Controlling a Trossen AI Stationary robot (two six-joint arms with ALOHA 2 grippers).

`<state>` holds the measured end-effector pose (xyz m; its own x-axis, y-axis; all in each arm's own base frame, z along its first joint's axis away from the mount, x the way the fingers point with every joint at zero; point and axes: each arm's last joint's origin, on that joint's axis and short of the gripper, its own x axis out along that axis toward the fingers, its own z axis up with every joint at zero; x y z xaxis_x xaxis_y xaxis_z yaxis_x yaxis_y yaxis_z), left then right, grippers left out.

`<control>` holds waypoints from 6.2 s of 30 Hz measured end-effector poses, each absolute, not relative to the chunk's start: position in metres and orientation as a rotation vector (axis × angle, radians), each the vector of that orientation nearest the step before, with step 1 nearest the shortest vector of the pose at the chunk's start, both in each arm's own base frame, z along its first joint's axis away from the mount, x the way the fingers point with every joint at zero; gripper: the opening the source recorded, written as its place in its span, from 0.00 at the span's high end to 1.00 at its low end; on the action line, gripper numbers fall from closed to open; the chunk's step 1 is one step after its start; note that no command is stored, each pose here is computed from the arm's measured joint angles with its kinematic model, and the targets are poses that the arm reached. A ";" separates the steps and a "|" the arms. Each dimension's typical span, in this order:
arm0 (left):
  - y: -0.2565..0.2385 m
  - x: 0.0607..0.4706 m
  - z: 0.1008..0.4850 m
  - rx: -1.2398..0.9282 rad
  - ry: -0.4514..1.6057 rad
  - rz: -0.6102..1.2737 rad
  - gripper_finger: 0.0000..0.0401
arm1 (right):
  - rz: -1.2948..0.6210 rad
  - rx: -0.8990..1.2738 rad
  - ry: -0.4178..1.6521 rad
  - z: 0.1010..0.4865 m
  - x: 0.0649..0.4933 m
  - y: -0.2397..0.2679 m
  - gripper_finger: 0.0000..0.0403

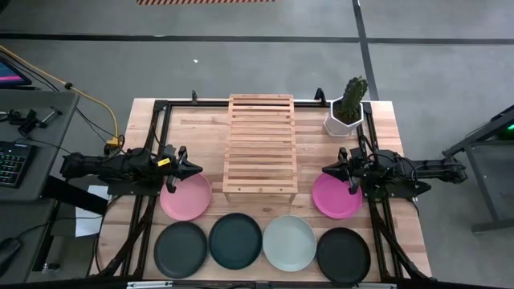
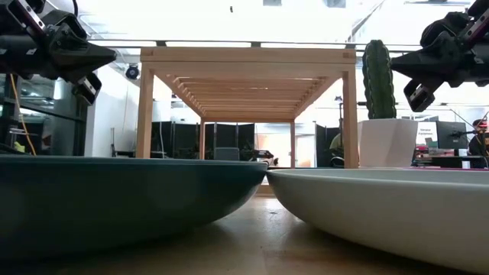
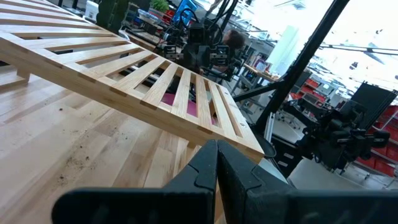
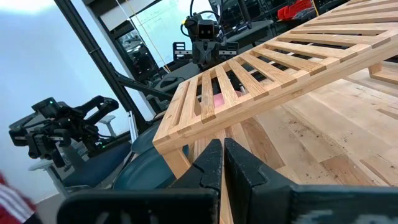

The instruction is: Place and stack plates onto a shelf

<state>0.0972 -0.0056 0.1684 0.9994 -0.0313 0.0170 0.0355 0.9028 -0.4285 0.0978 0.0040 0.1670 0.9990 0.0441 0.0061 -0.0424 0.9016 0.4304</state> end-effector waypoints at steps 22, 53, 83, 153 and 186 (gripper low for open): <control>-0.006 0.097 0.168 -0.443 -0.010 -0.034 1.00 | 0.045 0.445 0.003 0.167 0.098 0.004 1.00; -0.006 0.097 0.168 -0.443 -0.010 -0.034 1.00 | 0.045 0.445 0.003 0.167 0.098 0.004 1.00; -0.006 0.097 0.168 -0.443 -0.010 -0.034 1.00 | 0.045 0.445 0.003 0.167 0.098 0.004 1.00; -0.006 0.097 0.168 -0.443 -0.010 -0.034 1.00 | 0.045 0.445 0.003 0.167 0.098 0.004 1.00; -0.006 0.097 0.168 -0.443 -0.010 -0.034 1.00 | -0.121 0.835 -0.337 0.191 0.094 -0.004 1.00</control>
